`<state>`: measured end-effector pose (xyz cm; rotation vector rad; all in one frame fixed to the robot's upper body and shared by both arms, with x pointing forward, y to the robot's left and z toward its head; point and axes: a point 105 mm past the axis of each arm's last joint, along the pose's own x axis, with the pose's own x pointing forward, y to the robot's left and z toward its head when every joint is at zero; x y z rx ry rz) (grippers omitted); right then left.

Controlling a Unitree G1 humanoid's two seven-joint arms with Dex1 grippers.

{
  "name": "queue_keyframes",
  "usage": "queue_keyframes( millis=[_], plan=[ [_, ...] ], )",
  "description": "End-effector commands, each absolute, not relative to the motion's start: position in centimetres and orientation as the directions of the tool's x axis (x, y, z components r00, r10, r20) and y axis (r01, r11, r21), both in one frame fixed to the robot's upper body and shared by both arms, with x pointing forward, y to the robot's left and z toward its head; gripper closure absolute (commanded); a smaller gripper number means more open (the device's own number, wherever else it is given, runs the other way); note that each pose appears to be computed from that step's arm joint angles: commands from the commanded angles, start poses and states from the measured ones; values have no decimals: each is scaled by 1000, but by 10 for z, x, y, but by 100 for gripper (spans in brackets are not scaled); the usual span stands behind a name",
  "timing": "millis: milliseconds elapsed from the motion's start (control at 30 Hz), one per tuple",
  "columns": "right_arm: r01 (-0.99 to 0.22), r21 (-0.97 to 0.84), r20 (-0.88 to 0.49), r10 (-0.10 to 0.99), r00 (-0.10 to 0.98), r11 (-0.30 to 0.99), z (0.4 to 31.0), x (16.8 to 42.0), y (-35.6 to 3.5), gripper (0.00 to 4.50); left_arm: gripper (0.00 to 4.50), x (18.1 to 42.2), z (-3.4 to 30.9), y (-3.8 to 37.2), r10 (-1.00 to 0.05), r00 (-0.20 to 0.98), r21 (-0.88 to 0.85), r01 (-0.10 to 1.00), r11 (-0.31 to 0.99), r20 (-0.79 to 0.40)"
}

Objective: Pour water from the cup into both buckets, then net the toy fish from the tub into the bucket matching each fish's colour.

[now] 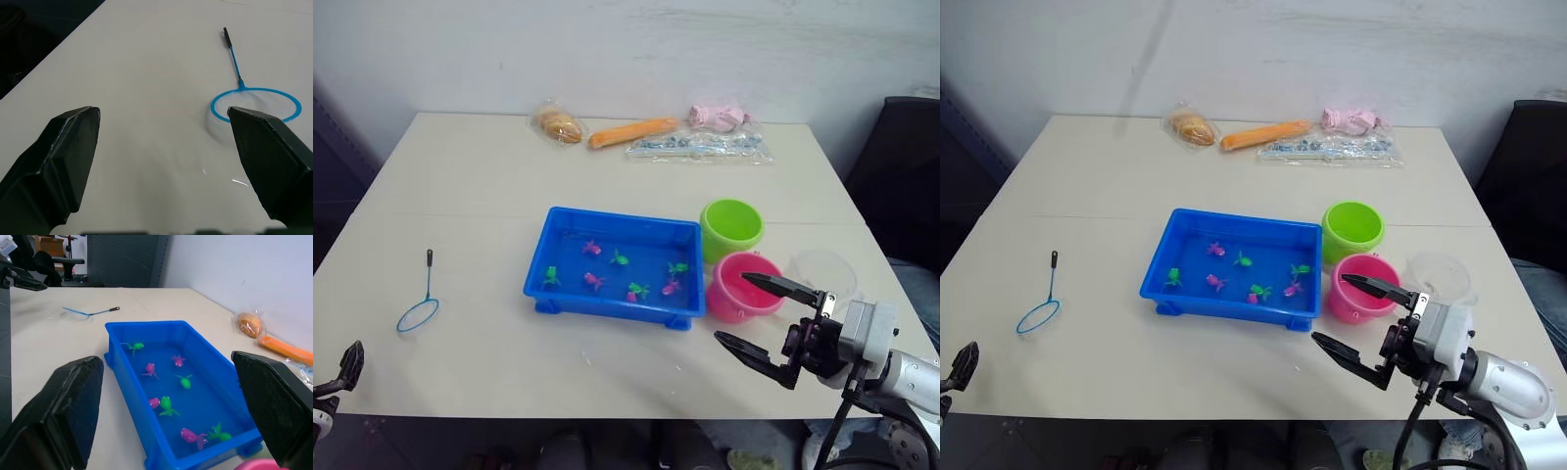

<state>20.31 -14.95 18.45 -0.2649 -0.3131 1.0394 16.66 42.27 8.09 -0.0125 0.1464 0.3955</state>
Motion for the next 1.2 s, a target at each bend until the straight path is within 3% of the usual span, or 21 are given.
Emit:
queue_keyframes(
  millis=[33,133,333,467,567,833,1033,1133,1200],
  plan=[
    [-812,-373,163,893,420,450,199,203,-142,5,0,200,102,409,323,936,62,-317,946,-142],
    [-822,-380,149,905,398,424,200,204,-140,5,0,234,111,391,247,948,97,-232,968,-203],
    [-823,-393,145,912,384,409,204,203,-136,5,0,280,105,379,248,875,73,-240,968,-417],
    [-819,-403,141,912,384,407,204,204,-133,5,0,309,78,373,197,806,66,-194,979,-558],
    [-813,-417,141,912,384,407,206,205,-132,5,0,326,67,374,201,787,79,-192,978,-583],
    [-792,-428,140,898,417,435,206,205,-135,5,0,347,65,380,226,786,65,-231,971,-576],
    [-785,-430,140,891,431,447,206,203,-135,5,0,341,55,379,186,742,39,-211,977,-644],
    [-782,-434,139,891,432,447,207,203,-135,0,79,332,50,377,143,710,-1,-198,980,-690],
    [-779,-435,141,889,435,450,208,203,-136,0,164,324,47,379,130,688,-12,-197,980,-714]
  ],
)
